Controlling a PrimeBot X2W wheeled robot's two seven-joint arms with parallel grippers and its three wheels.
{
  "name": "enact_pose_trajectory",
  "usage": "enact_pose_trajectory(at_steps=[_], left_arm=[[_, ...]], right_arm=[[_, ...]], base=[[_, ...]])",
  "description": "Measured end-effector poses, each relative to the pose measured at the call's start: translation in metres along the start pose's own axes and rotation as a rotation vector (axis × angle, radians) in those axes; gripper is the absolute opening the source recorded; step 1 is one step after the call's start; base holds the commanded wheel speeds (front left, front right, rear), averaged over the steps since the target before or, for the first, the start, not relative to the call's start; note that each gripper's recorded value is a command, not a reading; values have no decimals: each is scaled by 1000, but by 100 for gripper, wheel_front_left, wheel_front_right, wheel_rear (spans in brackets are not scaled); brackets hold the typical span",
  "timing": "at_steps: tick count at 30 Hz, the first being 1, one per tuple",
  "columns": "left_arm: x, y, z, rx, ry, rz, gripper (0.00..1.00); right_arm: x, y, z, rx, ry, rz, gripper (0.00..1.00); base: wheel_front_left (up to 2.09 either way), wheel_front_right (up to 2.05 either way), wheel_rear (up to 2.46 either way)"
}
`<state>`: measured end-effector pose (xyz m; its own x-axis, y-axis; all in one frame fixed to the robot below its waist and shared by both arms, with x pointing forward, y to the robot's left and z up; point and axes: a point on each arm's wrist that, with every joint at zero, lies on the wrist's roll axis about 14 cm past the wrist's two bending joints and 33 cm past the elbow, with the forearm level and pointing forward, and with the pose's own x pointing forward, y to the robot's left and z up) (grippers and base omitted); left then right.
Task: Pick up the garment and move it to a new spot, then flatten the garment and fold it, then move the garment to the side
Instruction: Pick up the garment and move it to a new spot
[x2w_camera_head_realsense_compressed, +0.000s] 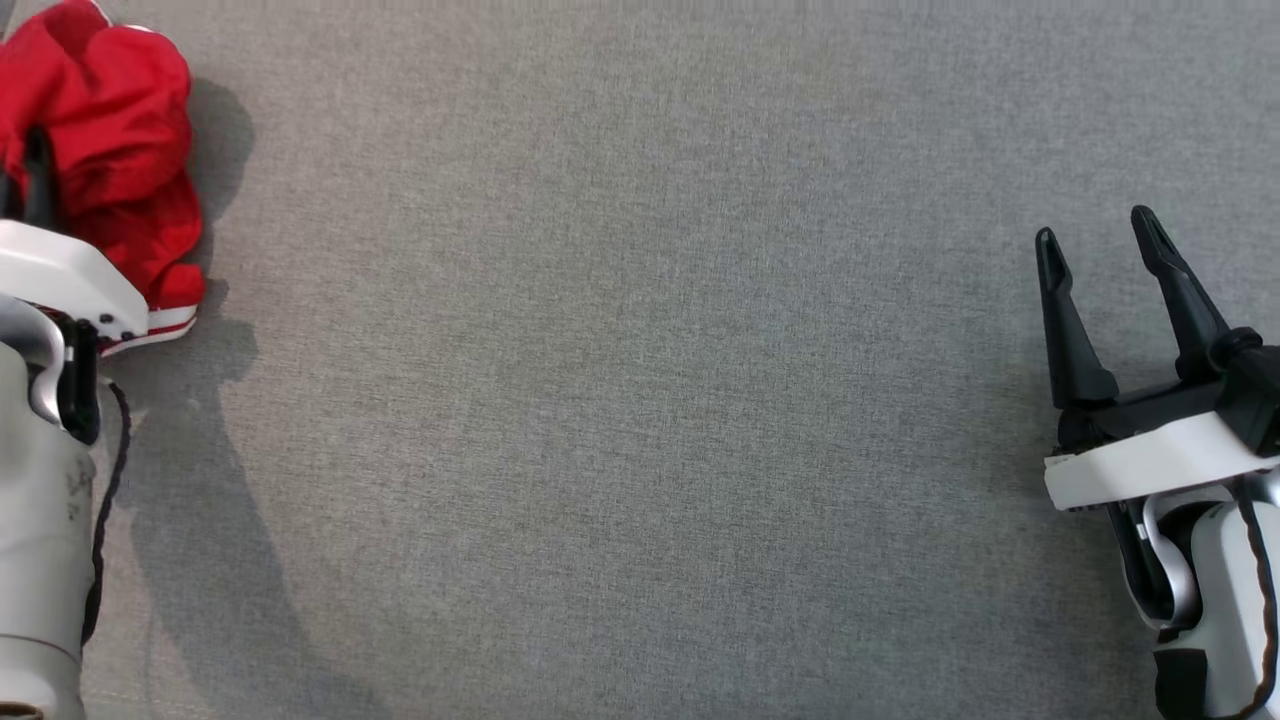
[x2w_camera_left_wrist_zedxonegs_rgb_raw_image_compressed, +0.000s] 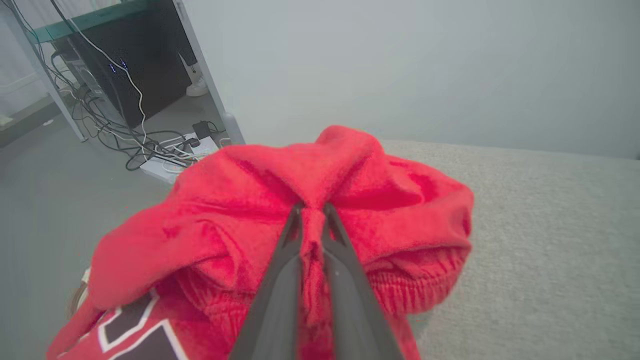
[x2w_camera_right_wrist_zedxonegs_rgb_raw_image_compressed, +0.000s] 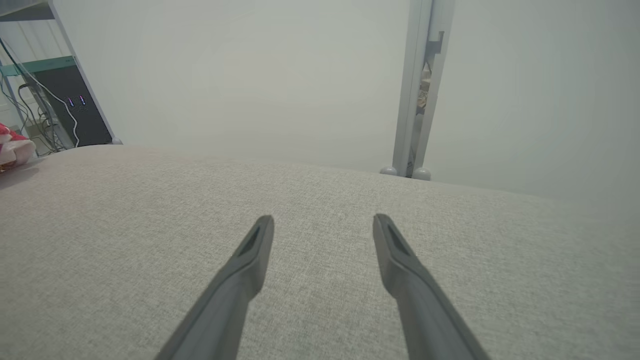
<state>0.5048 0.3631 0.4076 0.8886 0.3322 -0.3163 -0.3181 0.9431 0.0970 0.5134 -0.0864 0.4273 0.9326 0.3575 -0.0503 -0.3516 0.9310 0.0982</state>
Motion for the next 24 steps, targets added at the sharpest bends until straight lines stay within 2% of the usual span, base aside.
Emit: enact_pose_trajectory(at_steps=[5,10,16,24], left_arm=[[-9,8,53,-17,-163,13,0],[-37,8,89,-40,-310,-7,0],[-83,-3,91,-57,-386,-50,0],[-146,-39,83,-129,-432,-121,0]], right_arm=[[-8,0,16,5,-35,-16,100],[-25,0,32,18,-65,-45,100],[-51,-3,50,18,-97,-86,100],[-89,-13,76,9,-149,-146,100]], base=[[0,0,0],[0,0,0],[0,0,0],[0,0,0]])
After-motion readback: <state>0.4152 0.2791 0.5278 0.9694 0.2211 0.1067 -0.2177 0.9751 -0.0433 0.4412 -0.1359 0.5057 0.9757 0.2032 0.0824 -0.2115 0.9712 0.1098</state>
